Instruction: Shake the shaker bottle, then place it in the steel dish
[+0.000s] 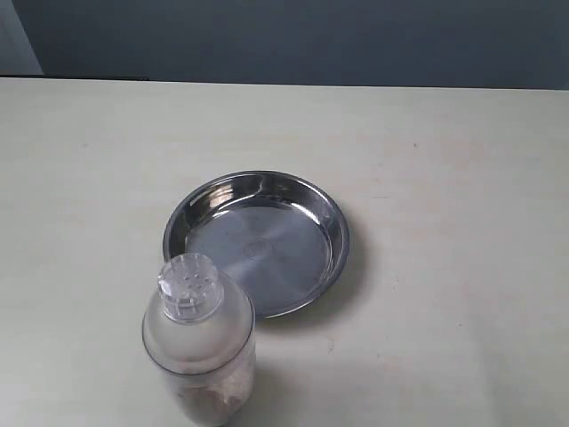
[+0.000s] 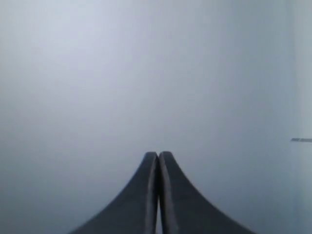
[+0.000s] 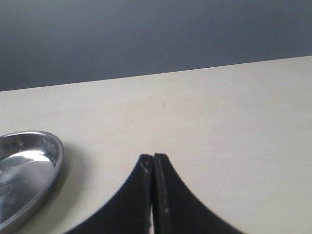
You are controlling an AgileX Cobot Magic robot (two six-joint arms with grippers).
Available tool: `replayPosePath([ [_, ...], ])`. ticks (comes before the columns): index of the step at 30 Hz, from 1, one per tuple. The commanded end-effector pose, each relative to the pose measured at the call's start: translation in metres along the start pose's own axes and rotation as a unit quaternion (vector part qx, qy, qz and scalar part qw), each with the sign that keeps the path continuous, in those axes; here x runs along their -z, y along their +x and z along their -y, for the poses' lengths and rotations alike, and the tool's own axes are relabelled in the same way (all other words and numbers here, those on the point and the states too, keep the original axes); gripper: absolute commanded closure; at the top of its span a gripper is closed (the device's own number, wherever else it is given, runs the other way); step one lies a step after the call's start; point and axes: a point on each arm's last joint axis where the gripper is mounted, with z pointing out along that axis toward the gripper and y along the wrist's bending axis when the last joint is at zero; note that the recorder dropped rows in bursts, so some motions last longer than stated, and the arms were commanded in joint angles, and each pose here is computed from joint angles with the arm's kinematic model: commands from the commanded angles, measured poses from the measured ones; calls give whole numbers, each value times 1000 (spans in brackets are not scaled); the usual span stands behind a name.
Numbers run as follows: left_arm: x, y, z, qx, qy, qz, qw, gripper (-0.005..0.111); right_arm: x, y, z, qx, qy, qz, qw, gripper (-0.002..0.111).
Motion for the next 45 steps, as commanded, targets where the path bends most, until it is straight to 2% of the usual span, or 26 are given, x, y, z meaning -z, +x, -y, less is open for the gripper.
replayPosePath([
  [1,1,-2,2,139,12,14,990,106,0,0,0,4,-1,3,1000,109],
  [3,1,1,5,159,28,-4,987,106,0,0,0,4,-1,3,1000,109],
  [5,1,6,10,157,48,-37,986,106,0,0,0,4,-1,3,1000,109],
  [8,2,14,12,177,52,-85,979,106,0,0,0,4,-1,3,1000,109],
  [12,4,18,17,181,75,-114,974,106,0,0,0,4,-1,3,1000,109],
  [14,4,20,16,180,70,-121,974,106,0,-1,0,4,-1,4,1000,109],
  [16,5,16,23,189,108,-108,970,94,0,-1,0,4,-1,4,1000,109],
  [17,6,15,27,179,135,-106,969,79,0,-1,0,4,-1,4,1000,109],
  [18,4,17,28,171,140,-116,968,68,0,-1,0,4,-1,4,1000,109],
  [19,-2,12,27,159,136,-125,970,48,0,-1,0,4,-1,4,1000,109],
  [20,-12,3,26,143,128,-126,973,35,0,-1,0,4,-1,4,1000,109],
  [21,-22,-8,26,122,129,-122,976,32,0,-1,0,4,-1,4,1000,109],
  [23,-46,-32,31,78,158,-102,979,31,0,-1,0,4,-1,4,1000,109],
  [25,-70,-44,34,67,189,-105,974,31,0,0,0,4,-1,3,1000,109],
  [28,-90,-24,41,119,254,-166,945,31,0,0,0,4,-1,3,1000,109],
  [30,-94,-13,44,131,282,-194,930,31,0,0,0,4,-1,3,1000,109],
  [34,-102,4,45,163,304,-227,911,32,0,0,0,4,-1,3,1000,109],
  [38,-105,17,47,159,333,-245,896,32,0,0,0,4,-1,3,1000,109],
  [42,-106,24,51,127,389,-222,885,32,0,-1,0,4,-1,4,1000,109],
  [45,-106,29,52,133,407,-226,875,31,0,-1,0,4,-1,4,1000,109],
])
